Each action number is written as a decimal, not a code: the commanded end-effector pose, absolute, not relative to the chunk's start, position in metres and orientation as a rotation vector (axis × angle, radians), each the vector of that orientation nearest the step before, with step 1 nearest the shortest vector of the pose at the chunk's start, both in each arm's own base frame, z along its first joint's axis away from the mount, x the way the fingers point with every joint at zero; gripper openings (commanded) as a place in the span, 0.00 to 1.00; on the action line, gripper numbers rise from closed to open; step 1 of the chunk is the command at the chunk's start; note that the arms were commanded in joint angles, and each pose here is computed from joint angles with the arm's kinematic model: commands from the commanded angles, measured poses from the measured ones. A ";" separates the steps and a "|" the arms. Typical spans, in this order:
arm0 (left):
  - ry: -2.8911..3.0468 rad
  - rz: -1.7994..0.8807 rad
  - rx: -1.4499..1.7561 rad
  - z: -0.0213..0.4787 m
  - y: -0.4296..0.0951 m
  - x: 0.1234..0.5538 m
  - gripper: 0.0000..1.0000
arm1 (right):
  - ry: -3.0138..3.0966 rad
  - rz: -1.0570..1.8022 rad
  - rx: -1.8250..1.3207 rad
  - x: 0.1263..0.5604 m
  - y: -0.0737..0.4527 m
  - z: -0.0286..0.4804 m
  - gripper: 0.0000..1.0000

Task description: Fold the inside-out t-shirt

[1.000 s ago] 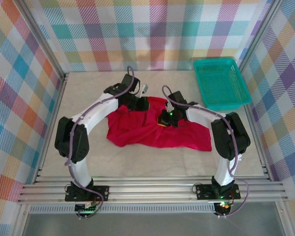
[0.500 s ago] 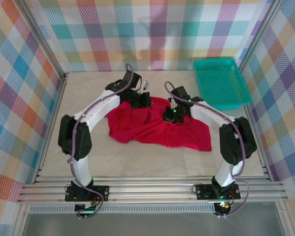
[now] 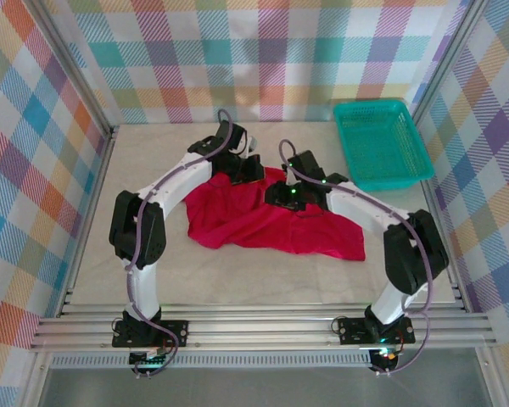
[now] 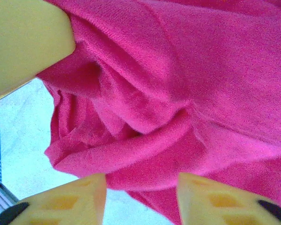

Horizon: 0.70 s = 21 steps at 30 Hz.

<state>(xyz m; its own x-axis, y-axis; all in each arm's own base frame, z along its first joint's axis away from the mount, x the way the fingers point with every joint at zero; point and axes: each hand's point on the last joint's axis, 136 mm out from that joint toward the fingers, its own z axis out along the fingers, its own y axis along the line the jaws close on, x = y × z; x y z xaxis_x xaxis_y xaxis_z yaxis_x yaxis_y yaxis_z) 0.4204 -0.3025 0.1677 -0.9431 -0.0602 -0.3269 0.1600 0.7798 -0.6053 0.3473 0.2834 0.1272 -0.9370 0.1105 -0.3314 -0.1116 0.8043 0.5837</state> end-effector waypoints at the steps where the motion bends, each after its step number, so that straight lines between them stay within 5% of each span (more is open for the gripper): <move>1: 2.599 -0.968 0.064 0.186 -0.303 0.426 0.00 | 2.568 0.908 -0.007 0.367 0.300 0.118 0.52; 7: 2.602 -0.984 0.053 0.185 -0.305 0.428 0.00 | 2.492 0.869 0.103 0.396 0.308 0.103 0.53; 13: 2.608 -0.979 0.043 0.184 -0.300 0.428 0.00 | 2.526 0.808 0.189 0.396 0.299 0.094 0.01; 21: 2.554 -0.991 -0.061 0.197 -0.259 0.461 0.00 | 2.546 1.007 -0.085 0.313 0.283 0.127 0.00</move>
<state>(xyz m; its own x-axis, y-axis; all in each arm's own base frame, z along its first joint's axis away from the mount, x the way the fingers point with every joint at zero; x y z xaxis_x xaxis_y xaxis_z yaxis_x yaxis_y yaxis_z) 0.4385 -0.2769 0.1739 -0.9428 -0.1241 -0.3092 0.1069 0.7662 -0.6337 0.3485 0.2867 0.1132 -0.9037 0.1723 -0.3920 -0.1121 0.7884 0.6049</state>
